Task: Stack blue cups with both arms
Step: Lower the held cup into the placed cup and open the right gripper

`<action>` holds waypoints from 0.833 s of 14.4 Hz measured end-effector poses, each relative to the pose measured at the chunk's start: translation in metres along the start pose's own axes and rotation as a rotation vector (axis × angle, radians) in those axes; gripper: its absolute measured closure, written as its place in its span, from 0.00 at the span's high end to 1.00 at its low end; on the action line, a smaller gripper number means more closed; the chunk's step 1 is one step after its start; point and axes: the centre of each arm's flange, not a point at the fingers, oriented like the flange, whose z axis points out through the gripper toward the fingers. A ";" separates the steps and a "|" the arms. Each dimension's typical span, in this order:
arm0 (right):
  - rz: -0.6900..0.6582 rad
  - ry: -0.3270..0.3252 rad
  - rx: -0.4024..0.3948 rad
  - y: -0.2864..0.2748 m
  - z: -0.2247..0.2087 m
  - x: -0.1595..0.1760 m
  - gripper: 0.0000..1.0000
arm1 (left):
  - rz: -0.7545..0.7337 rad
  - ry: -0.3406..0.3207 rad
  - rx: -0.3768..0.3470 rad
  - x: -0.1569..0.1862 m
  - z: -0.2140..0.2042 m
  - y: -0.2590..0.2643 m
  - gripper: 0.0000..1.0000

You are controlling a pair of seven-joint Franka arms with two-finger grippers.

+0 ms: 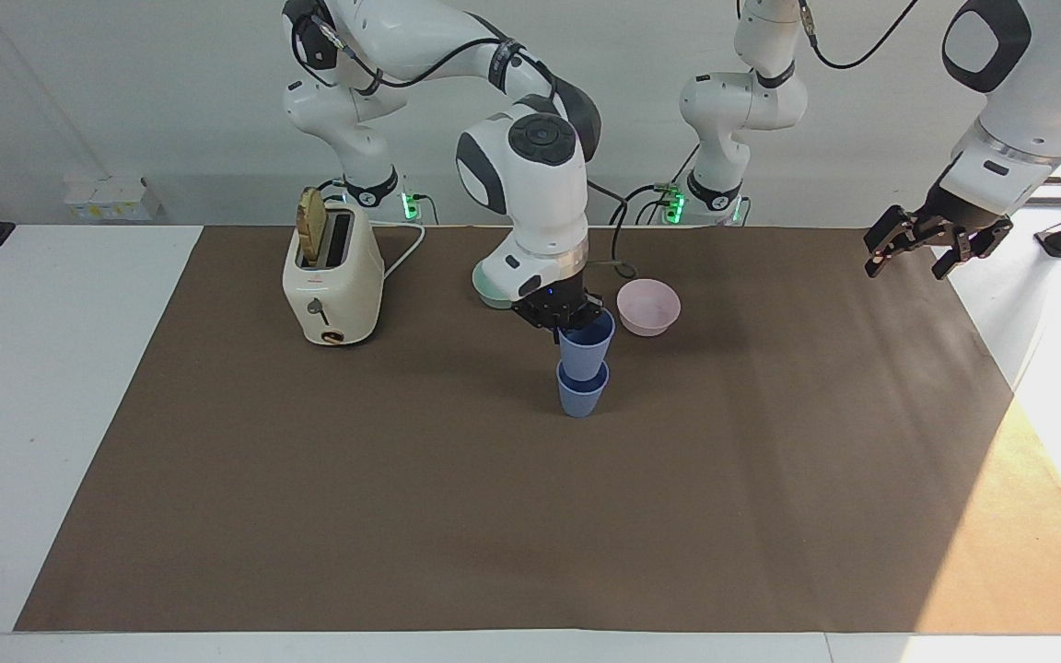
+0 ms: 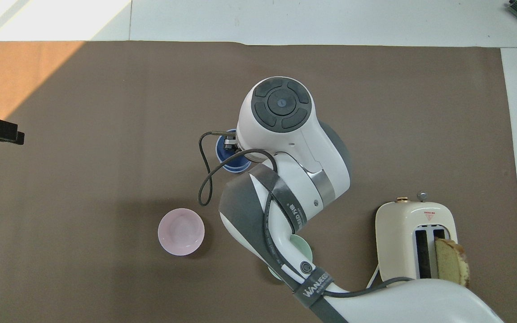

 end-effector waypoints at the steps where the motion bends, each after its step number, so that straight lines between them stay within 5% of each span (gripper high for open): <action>1: -0.001 -0.005 -0.004 0.000 0.005 -0.001 0.04 | 0.000 0.000 0.000 0.000 0.000 0.000 1.00; 7: -0.009 0.000 0.002 -0.002 0.027 -0.007 0.09 | 0.000 0.000 0.000 0.000 0.000 0.000 1.00; 12: -0.008 0.001 0.002 -0.001 0.028 -0.006 0.63 | 0.000 0.000 0.000 0.000 0.000 0.000 1.00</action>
